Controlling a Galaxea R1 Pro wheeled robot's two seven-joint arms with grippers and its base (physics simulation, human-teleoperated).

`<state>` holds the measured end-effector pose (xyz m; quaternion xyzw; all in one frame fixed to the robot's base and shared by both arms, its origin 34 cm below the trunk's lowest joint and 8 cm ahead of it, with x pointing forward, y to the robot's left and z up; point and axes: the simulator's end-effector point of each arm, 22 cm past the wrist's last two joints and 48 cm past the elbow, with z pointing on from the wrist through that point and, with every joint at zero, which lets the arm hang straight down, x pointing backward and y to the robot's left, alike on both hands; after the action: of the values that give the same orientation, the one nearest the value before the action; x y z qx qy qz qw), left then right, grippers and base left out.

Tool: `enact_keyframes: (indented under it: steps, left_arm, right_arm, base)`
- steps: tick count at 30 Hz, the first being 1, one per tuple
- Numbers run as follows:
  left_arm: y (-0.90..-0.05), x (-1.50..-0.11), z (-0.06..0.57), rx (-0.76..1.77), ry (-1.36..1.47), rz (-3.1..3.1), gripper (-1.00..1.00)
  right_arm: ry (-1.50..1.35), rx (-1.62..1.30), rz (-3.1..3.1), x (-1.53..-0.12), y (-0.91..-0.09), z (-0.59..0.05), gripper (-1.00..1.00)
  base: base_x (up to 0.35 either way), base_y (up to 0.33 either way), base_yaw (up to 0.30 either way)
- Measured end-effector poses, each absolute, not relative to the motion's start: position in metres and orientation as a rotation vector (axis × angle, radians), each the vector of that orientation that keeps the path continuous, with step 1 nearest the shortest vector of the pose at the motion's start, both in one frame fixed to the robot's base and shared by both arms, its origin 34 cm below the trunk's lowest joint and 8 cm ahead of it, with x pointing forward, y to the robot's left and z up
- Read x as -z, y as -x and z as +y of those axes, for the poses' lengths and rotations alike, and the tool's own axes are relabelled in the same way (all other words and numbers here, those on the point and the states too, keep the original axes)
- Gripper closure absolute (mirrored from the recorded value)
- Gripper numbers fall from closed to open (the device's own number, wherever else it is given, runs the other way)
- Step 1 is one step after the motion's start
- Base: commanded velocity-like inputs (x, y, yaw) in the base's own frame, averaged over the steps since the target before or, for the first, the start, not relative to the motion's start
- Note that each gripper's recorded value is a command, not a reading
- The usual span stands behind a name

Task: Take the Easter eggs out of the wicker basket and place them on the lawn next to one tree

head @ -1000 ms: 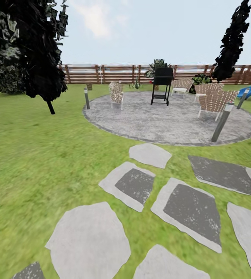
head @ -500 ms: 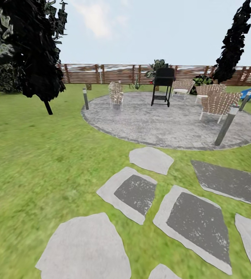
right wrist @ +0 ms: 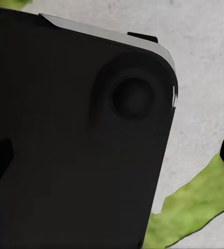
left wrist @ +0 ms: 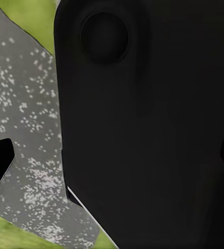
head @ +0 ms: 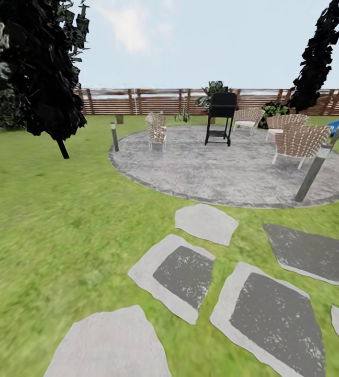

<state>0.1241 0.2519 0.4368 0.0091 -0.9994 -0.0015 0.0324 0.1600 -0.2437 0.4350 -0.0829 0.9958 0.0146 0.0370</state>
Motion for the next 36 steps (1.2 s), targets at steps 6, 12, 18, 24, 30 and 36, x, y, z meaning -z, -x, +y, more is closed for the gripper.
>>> enact_keyframes:
  steps: [6,12,18,24,30,36]
  left_arm:
    - [-0.1241,-0.4368,0.2519,0.005,-0.028,-3.077,-1.00]
    - [-0.1241,-0.4368,0.2519,0.005,-0.028,-3.077,-1.00]
    - [-0.1241,-0.4368,0.2519,0.005,-0.028,-3.077,-1.00]
    - [-0.1241,-0.4368,0.2519,0.005,-0.028,-3.077,-1.00]
    - [-0.1241,-0.4368,0.2519,0.005,-0.028,-3.077,-1.00]
    - [-0.1241,-0.4368,0.2519,0.005,-0.028,-3.077,-1.00]
  right_arm:
    - [0.256,-0.045,3.053,-0.4351,-0.1609,-0.2436,-1.00]
    - [0.256,-0.045,3.051,-0.4351,-0.1614,-0.2436,-1.00]
    - [0.256,-0.045,3.050,-0.4351,-0.1614,-0.2440,-1.00]
    - [0.256,-0.044,3.050,-0.4351,-0.1619,-0.2441,-1.00]
    - [0.256,-0.045,3.049,-0.4352,-0.1617,-0.2441,-1.00]
    - [0.262,-0.046,3.048,-0.4352,-0.1619,-0.2439,-1.00]
  base:
    - [0.339,0.000,0.000]
    - [0.340,0.000,0.000]
    - [0.339,0.000,0.000]
    - [0.339,0.000,0.000]
    - [0.339,0.000,0.000]
    - [0.339,0.000,0.000]
